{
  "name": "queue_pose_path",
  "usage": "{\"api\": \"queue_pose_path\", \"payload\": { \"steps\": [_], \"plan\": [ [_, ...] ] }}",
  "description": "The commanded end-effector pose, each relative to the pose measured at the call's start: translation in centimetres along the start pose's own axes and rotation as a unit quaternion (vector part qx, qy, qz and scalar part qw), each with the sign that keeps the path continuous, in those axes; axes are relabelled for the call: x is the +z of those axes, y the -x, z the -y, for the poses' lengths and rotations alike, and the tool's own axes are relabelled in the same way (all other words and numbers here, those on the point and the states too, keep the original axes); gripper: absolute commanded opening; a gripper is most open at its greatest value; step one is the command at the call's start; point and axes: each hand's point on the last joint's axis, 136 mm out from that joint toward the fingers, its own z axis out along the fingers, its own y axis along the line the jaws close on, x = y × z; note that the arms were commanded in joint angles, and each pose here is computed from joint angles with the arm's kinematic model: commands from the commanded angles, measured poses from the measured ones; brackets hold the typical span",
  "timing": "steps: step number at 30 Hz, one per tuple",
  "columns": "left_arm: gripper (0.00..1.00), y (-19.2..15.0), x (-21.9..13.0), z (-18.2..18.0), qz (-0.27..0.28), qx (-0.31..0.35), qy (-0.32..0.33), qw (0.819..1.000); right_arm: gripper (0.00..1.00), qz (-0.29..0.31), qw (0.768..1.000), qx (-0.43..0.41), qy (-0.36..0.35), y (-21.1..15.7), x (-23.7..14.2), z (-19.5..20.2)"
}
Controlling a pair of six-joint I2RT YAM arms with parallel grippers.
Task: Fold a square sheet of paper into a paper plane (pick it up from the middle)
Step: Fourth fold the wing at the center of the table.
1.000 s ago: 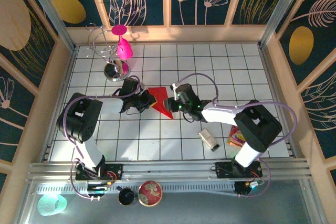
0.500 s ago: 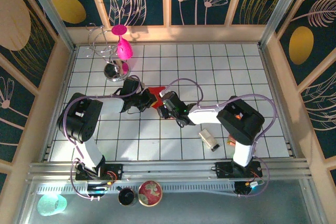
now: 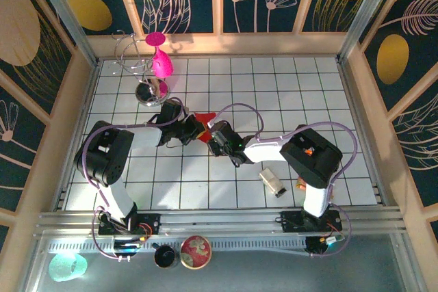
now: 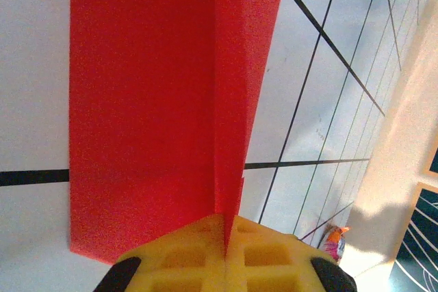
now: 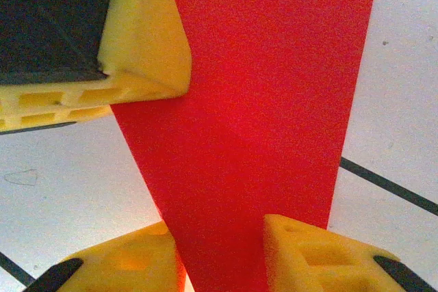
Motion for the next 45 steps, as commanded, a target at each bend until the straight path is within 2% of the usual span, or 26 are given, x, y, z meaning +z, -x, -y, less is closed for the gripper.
{"api": "queue_pose_path", "payload": {
  "steps": [1,10,14,19,23,32,45],
  "plan": [
    [0.02,0.3,-0.2,1.3,0.006,0.003,-0.013,1.000,0.32,0.000,1.000,-0.009,-0.015,0.2,0.4,0.2],
    [0.07,0.4,-0.3,1.5,0.006,0.007,-0.012,1.000,0.24,-0.003,1.000,-0.014,-0.019,0.0,0.3,0.3],
    [0.22,0.6,-0.8,1.0,0.012,0.018,0.002,1.000,0.15,-0.007,1.000,-0.014,-0.016,-0.1,0.3,0.2],
    [0.39,2.6,-3.4,0.9,0.061,0.030,0.015,0.998,0.09,-0.007,1.000,-0.006,0.010,-0.1,0.1,-0.3],
    [0.48,3.7,-5.1,1.1,0.096,0.032,0.013,0.995,0.07,-0.010,0.998,0.012,0.053,-0.3,-0.1,-0.8],
    [0.49,2.7,-5.8,0.6,0.105,0.021,-0.018,0.994,0.05,-0.014,0.986,0.073,0.152,-0.6,-0.7,-1.3],
    [0.48,-0.2,-4.1,0.5,0.065,0.019,-0.053,0.996,0.05,-0.014,0.957,0.153,0.246,-0.7,-1.6,-0.9]
  ]
}}
